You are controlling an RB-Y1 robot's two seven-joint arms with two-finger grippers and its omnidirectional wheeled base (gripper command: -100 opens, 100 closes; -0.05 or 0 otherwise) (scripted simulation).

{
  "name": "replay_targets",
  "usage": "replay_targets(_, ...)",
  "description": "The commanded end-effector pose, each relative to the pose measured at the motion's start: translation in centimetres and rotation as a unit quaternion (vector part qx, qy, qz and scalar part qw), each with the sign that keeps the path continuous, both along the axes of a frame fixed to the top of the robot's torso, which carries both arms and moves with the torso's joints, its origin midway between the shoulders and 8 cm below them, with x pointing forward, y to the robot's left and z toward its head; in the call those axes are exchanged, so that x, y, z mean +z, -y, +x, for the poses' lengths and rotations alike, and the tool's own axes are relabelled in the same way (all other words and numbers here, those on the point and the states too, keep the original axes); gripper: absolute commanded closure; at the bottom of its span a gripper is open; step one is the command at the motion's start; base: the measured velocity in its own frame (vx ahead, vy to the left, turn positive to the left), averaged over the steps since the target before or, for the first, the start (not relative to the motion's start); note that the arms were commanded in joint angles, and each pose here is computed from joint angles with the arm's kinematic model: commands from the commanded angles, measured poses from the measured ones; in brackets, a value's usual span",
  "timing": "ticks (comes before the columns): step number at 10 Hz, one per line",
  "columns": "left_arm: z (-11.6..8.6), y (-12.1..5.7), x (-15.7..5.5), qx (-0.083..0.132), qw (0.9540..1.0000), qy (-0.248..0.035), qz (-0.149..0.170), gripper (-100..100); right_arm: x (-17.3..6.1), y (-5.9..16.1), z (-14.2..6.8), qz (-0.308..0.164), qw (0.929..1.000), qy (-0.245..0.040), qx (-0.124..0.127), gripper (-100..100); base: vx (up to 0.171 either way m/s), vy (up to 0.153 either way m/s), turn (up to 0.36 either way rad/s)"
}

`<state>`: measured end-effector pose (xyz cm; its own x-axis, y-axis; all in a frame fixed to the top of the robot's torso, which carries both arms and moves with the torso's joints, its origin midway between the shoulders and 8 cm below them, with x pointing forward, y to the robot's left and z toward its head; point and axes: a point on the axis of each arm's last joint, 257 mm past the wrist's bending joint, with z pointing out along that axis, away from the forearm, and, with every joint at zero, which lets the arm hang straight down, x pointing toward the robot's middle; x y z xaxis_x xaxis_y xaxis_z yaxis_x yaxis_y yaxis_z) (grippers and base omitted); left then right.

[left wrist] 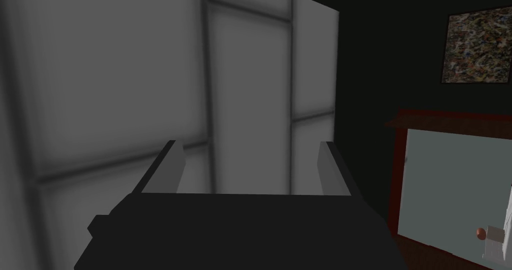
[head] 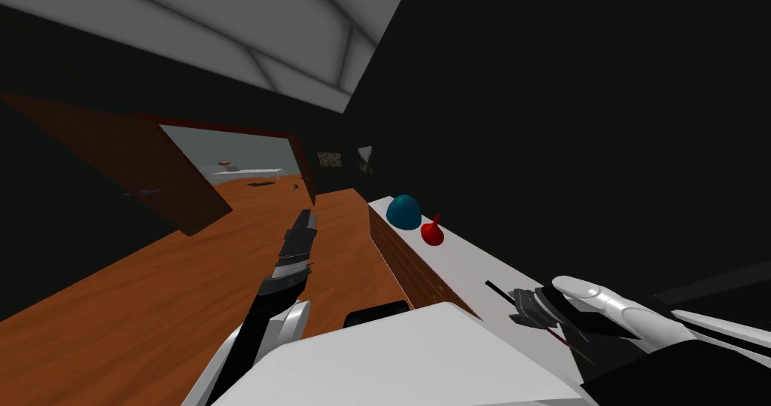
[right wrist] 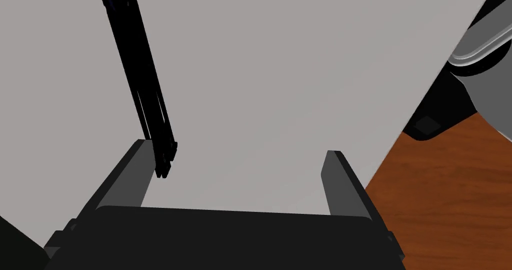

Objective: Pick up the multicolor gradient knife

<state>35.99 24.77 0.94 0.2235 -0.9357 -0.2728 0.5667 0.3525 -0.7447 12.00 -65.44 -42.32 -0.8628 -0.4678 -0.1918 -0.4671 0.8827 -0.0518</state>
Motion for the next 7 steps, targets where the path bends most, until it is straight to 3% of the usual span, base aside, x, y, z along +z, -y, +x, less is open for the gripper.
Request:
replay_targets(1, 0.0, 0.0, 0.0, 0.000, 1.0000, 0.000, 0.000, 0, 0.1, 1.1, -1.4, -0.012, 0.9998, -0.015, 0.001, -100, 0.089, -0.082, 0.109)
replay_targets(4, 0.0, 0.0, 0.0, 0.000, 1.0000, 0.000, 0.000, 0, -1.3, 0.5, -3.1, -0.007, 0.9992, -0.039, 0.004, -100, 0.088, -0.097, 0.087)
replay_targets(6, 0.0, 0.0, 0.0, 0.000, 1.0000, 0.000, 0.000, 0, -1.4, 0.6, -3.1, -0.007, 0.9992, -0.038, 0.003, -100, 0.055, -0.069, 0.034)
replay_targets(7, 0.0, 0.0, 0.0, 0.000, 1.0000, 0.000, 0.000, 0, -1.4, 0.5, -3.2, -0.006, 0.9992, -0.039, 0.004, 0, 0.007, -0.009, 0.001)
